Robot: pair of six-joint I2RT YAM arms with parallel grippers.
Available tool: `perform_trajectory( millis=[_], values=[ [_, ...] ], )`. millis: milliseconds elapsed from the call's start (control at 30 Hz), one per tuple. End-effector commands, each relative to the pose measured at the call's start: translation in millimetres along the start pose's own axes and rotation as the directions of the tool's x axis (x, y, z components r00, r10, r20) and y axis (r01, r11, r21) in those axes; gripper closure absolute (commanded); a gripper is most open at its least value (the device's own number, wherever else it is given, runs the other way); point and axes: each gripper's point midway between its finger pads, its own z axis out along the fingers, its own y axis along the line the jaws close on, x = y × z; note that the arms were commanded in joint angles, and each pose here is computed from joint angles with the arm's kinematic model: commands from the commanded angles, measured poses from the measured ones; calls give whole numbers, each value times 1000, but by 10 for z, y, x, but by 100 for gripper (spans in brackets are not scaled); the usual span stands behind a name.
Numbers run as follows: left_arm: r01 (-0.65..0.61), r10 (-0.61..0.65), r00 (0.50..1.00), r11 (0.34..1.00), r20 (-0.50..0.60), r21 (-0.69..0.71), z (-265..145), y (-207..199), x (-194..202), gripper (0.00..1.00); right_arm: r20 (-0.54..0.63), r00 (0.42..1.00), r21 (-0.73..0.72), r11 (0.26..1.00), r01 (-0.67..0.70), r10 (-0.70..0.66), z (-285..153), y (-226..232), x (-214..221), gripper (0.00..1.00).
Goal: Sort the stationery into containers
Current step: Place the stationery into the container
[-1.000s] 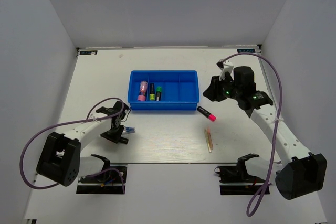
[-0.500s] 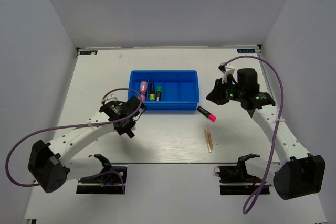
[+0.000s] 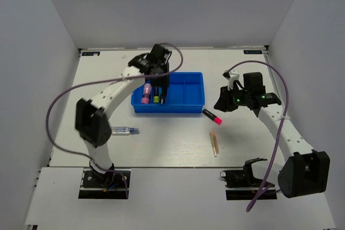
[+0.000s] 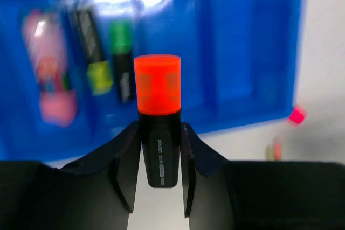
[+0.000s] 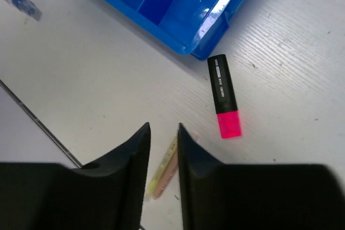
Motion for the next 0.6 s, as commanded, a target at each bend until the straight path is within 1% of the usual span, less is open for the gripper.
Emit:
perform_trajectory(
  millis=[0, 33, 67, 100, 133, 200, 233, 267, 300, 333, 367, 500, 567],
  values=[
    [-164, 162, 986, 979, 23, 123, 55, -263, -460, 100, 25, 999, 27, 999, 47, -47, -74, -32, 6, 67],
    [-164, 168, 985, 981, -35, 100, 236, -223, -394, 100, 25, 999, 33, 998, 47, -48, -85, -46, 17, 55],
    [-148, 149, 989, 984, -6, 103, 261, -265, -588, 100, 27, 998, 41, 998, 50, -51, -97, -65, 14, 50],
    [-133, 140, 988, 986, -62, 99, 386, -208, -510, 100, 26, 998, 42, 998, 54, -55, -95, -74, 12, 43],
    [-120, 127, 989, 989, -71, 90, 410, -156, -528, 100, 24, 998, 49, 998, 48, -50, -100, -99, 25, 40],
    [-101, 107, 991, 992, -77, 76, 483, -69, -528, 100, 25, 998, 55, 997, 52, -53, -105, -124, 15, 42],
    [-93, 99, 992, 993, -79, 73, 495, -36, -519, 100, 16, 999, 51, 997, 51, -52, -83, -128, 36, 44],
    [-88, 94, 990, 994, -104, 61, 541, 21, -425, 100, 14, 999, 56, 997, 47, -48, -88, -152, 38, 50],
    [-87, 92, 991, 994, -92, 64, 510, 46, -413, 100, 10, 999, 54, 997, 46, -46, -79, -152, 50, 52],
    [-96, 102, 988, 994, -112, 56, 542, 91, -327, 100, 10, 999, 57, 997, 46, -47, -75, -163, 51, 52],
    [-97, 102, 989, 994, -106, 56, 509, 106, -325, 100, 8, 999, 60, 997, 41, -41, -74, -179, 54, 53],
    [-117, 121, 984, 992, -132, 39, 566, 203, -195, 100, 2, 1000, 51, 998, 30, -30, -58, -173, 64, 53],
    [-117, 121, 980, 992, -160, 39, 637, 222, -107, 98, 2, 1000, 49, 998, 28, -29, -54, -172, 63, 50]
  ],
)
